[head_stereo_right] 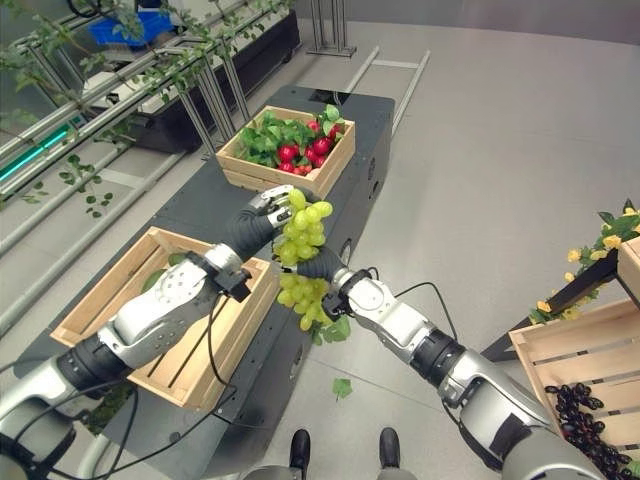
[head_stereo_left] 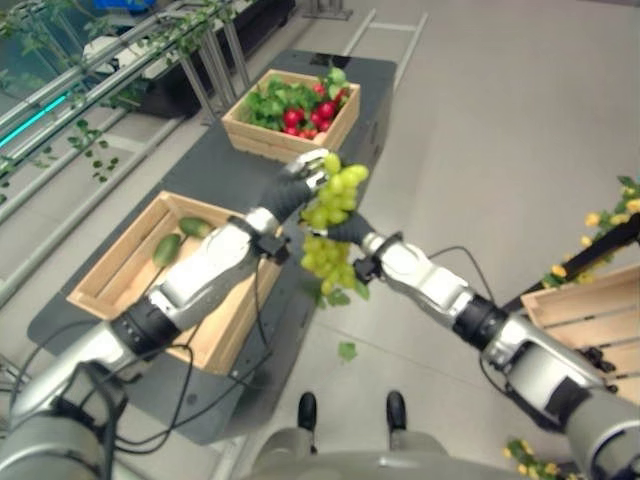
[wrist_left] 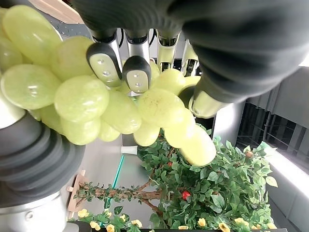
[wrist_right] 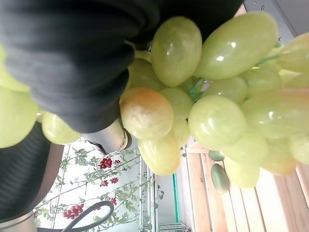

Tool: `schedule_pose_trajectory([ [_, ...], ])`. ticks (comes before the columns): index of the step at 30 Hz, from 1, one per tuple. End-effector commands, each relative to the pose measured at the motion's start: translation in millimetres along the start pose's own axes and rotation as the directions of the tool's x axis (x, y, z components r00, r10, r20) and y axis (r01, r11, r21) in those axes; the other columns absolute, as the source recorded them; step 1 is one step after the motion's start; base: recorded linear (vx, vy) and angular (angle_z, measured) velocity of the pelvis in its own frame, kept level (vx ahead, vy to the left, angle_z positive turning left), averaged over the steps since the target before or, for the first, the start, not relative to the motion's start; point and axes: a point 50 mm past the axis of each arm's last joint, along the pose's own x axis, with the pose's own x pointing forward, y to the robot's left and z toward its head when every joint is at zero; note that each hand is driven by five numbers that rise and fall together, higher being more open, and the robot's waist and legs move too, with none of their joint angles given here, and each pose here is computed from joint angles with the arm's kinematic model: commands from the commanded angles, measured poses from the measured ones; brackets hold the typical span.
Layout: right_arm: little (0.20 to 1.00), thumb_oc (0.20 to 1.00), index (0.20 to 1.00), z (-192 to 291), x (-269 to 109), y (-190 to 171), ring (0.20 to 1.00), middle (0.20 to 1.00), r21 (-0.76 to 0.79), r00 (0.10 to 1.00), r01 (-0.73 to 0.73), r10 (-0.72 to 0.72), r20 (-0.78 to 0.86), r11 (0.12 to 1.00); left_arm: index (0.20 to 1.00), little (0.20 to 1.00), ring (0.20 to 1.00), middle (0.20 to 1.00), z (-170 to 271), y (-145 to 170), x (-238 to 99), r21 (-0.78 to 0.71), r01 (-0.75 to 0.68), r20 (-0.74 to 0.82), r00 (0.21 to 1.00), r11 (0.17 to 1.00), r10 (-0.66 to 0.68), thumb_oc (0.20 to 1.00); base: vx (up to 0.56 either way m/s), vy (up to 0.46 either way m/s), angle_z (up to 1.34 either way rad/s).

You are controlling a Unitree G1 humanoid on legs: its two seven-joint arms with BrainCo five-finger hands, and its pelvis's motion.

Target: Pick up the fruits from the basket on one side to the basket on the other side

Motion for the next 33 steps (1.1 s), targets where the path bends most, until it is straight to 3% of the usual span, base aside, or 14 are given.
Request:
schedule_pose_trajectory([
  [1,0.200,0.200,0.200,11.8,9.9,12.8,0.200,0.200,0.037,0.997,-0.007,0.005,0.076,0.999,1.000,1.000,1.000,1.000,24.7,-4.0,15.3,-0.022,0.008,0.152,0.988,1.000,-0.005,1.000,0.02,-0.001,0.03],
  [14,0.200,0.200,0.200,5.3,-2.4,5.8,0.200,0.200,0.056,0.996,0.025,-0.030,0.085,0.998,1.000,1.000,1.000,1.000,19.0,13.3,-2.6,-0.074,-0.128,0.194,0.971,0.989,0.140,1.000,0.01,0.000,0.00],
  [25,0.200,0.200,0.200,10.7,-23.1,-14.6,0.200,0.200,0.070,0.984,0.106,-0.114,0.137,0.992,1.000,1.000,1.000,1.000,0.3,42.5,-64.3,-0.159,-0.387,0.192,0.890,0.908,0.413,1.000,0.00,0.001,0.01],
  [29,0.200,0.200,0.200,18.0,-49.1,-39.1,0.200,0.200,0.048,0.962,0.191,-0.196,0.191,0.980,1.000,1.000,1.000,1.000,-24.3,57.0,-112.5,-0.117,-0.588,0.118,0.792,0.800,0.600,1.000,0.01,0.004,0.03],
  [31,0.200,0.200,0.200,17.4,-55.8,-43.4,0.200,0.200,0.044,0.957,0.212,-0.217,0.193,0.976,1.000,1.000,1.000,1.000,-31.1,57.3,-123.5,-0.119,-0.624,0.092,0.768,0.772,0.634,1.000,0.02,0.007,0.04],
  [33,0.200,0.200,0.200,16.5,-74.2,-58.3,0.200,0.200,0.023,0.939,0.281,-0.280,0.202,0.959,1.000,1.000,1.000,1.000,-62.4,60.8,-160.3,-0.054,-0.747,-0.036,0.664,0.662,0.747,1.000,0.02,0.006,0.02],
])
